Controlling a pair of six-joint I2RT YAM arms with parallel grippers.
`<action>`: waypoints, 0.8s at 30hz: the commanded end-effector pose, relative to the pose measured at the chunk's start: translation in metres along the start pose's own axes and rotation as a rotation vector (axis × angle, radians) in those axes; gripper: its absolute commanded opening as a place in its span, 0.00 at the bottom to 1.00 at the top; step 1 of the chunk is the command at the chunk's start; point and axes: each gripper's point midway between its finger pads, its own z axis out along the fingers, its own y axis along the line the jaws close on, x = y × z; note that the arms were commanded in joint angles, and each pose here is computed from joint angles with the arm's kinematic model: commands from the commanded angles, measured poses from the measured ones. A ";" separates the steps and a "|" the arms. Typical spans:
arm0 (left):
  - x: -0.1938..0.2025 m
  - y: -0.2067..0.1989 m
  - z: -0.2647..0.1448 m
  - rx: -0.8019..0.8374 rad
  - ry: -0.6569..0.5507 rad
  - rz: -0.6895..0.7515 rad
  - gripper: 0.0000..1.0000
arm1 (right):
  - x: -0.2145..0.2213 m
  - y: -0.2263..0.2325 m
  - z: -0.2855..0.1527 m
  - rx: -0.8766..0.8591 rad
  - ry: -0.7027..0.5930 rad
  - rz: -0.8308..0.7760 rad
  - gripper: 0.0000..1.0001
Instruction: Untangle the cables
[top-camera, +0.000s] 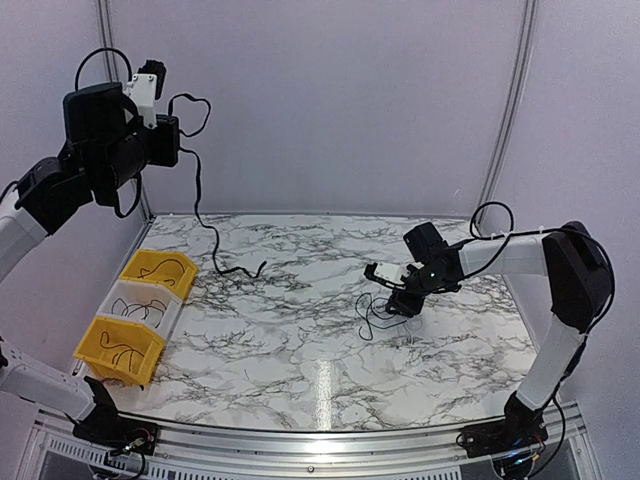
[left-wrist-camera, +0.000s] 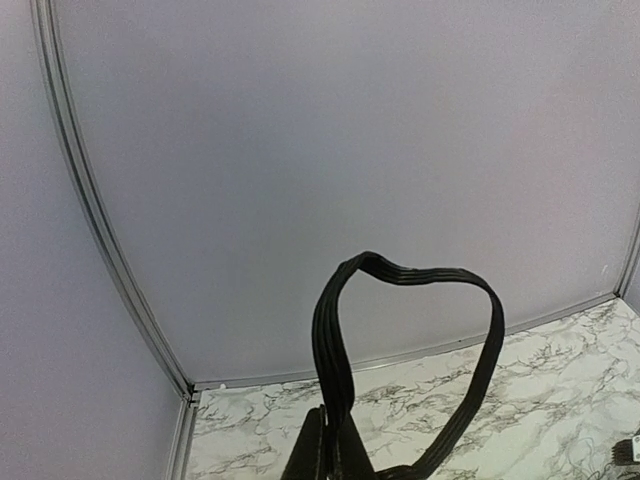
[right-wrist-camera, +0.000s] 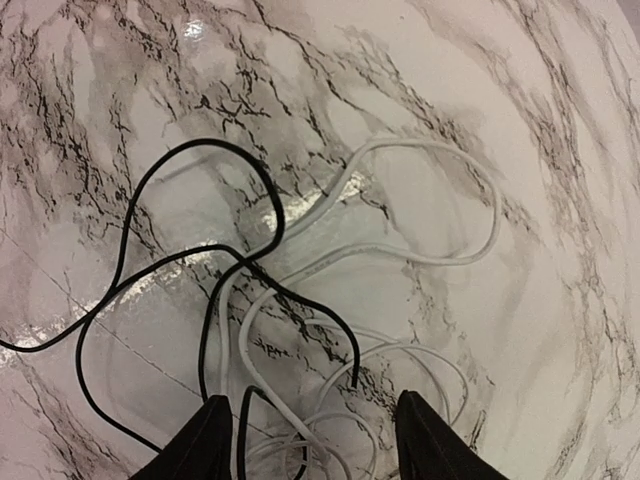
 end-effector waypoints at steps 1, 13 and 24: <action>0.021 0.012 0.018 -0.015 0.065 -0.034 0.00 | 0.005 0.004 0.000 -0.016 0.016 -0.006 0.56; 0.063 0.082 0.058 -0.136 0.163 -0.113 0.00 | 0.009 0.007 0.003 -0.029 0.029 -0.013 0.56; 0.059 0.131 0.046 -0.245 0.130 -0.136 0.00 | 0.013 0.010 0.008 -0.043 0.043 -0.017 0.56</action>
